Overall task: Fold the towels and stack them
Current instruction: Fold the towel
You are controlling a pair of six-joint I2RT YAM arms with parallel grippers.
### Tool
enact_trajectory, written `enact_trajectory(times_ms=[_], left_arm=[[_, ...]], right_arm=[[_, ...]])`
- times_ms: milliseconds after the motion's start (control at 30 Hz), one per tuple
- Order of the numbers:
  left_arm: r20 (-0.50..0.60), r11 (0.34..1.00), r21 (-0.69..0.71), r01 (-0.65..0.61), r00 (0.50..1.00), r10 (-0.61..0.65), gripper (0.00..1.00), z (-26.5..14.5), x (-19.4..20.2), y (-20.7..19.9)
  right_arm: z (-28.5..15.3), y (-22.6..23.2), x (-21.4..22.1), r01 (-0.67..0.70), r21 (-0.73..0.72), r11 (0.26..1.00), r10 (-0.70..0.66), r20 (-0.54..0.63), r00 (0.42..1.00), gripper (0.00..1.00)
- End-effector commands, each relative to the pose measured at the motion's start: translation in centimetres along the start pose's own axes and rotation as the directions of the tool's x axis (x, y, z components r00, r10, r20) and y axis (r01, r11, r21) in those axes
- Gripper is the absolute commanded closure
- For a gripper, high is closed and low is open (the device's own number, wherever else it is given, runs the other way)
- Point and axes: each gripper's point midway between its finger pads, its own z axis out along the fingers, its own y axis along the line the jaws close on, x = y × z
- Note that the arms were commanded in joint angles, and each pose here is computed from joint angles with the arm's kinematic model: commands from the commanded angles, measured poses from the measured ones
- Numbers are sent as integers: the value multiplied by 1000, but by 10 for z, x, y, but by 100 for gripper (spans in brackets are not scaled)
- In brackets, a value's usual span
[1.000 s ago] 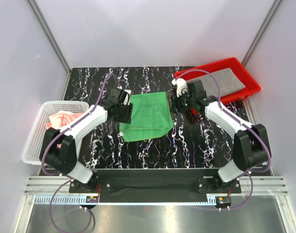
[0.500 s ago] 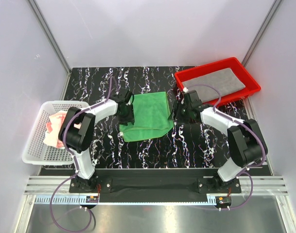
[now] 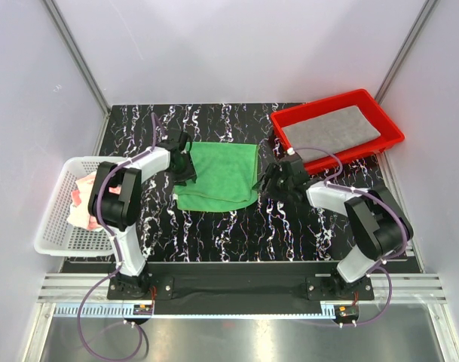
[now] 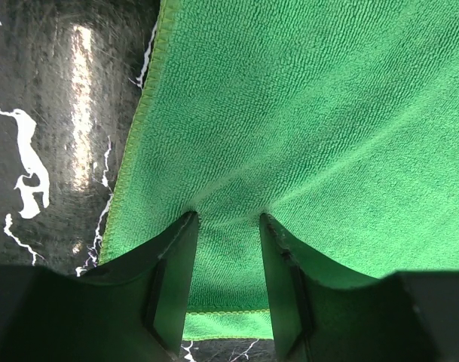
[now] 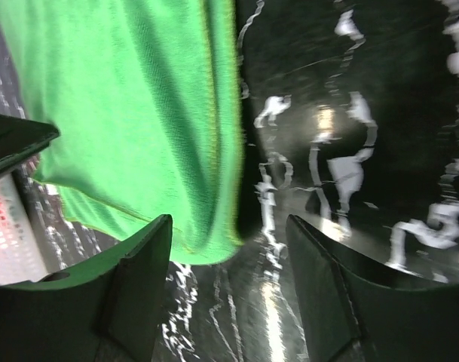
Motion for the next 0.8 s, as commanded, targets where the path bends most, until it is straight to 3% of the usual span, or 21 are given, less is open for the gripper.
enact_trajectory(times_ms=[0,233,400,533,633,767], left_arm=[[-8,999,-23,-26,1000,26,55,13,2,6],[44,999,9,-51,998,50,53,-10,-8,0],[56,997,41,-60,997,58,52,-20,-15,-9],[44,997,49,-51,998,49,52,-16,-11,-9],[63,997,58,-55,997,52,51,-23,-14,-11],[82,997,57,-57,995,52,51,-33,-19,-12]], right_arm=[[13,20,-3,-56,-65,996,61,70,996,31],[28,31,0,15,-128,992,-7,60,998,30],[9,72,10,76,-362,929,-70,30,997,30],[-7,100,25,70,-509,858,-119,-63,991,30],[-15,104,33,51,-525,850,-127,-109,986,29],[-15,80,42,79,-433,898,-151,-133,980,27]])
